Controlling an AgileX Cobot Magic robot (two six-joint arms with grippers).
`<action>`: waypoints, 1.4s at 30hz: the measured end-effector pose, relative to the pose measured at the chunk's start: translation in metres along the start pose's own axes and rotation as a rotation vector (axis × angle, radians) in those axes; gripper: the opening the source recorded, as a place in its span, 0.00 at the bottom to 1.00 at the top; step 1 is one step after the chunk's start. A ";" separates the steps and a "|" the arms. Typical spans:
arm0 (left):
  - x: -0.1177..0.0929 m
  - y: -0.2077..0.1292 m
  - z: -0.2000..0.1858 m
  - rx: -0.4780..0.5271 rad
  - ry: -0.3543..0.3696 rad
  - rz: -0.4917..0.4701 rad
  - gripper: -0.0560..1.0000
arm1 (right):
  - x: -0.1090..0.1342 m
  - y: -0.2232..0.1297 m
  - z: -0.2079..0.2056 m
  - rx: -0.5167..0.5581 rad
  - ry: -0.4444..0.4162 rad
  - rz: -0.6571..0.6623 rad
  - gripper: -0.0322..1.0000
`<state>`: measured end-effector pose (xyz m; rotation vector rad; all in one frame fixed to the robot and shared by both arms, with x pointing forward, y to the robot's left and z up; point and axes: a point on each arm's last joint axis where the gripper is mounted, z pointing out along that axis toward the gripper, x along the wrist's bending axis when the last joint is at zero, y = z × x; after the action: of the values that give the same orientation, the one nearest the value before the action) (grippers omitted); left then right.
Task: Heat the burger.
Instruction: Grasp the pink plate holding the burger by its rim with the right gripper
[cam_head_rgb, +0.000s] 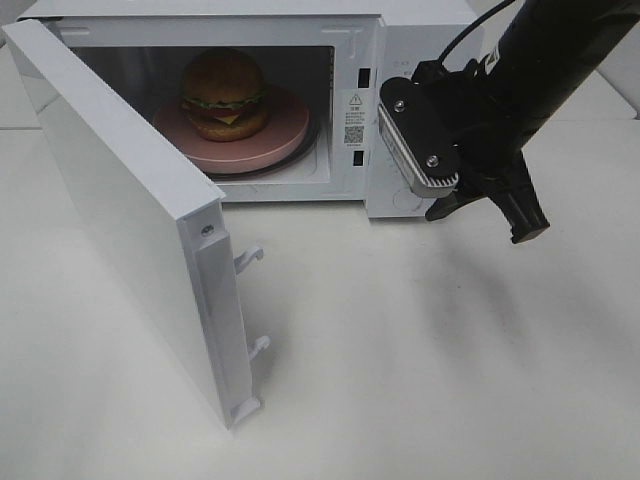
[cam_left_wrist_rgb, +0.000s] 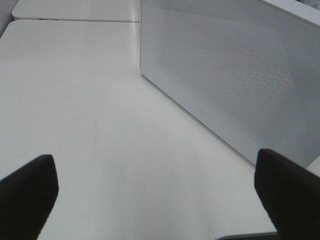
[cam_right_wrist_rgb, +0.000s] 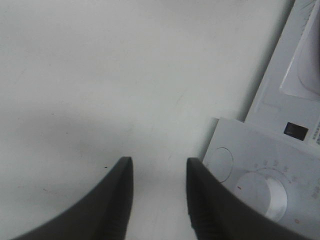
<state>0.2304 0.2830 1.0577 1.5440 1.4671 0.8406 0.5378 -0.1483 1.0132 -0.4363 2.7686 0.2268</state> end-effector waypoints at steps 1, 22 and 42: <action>0.000 0.000 0.000 0.000 0.000 0.000 0.99 | 0.000 0.000 0.000 0.000 0.000 0.000 0.40; 0.000 0.000 0.000 0.000 0.000 0.000 0.99 | -0.013 0.008 -0.001 -0.025 -0.155 0.060 0.92; 0.000 0.000 0.000 0.000 0.000 0.000 0.99 | -0.042 0.049 0.031 -0.074 -0.251 -0.028 0.89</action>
<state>0.2304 0.2830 1.0577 1.5440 1.4671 0.8406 0.5685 -0.0844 1.0038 -0.4327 2.5129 0.3531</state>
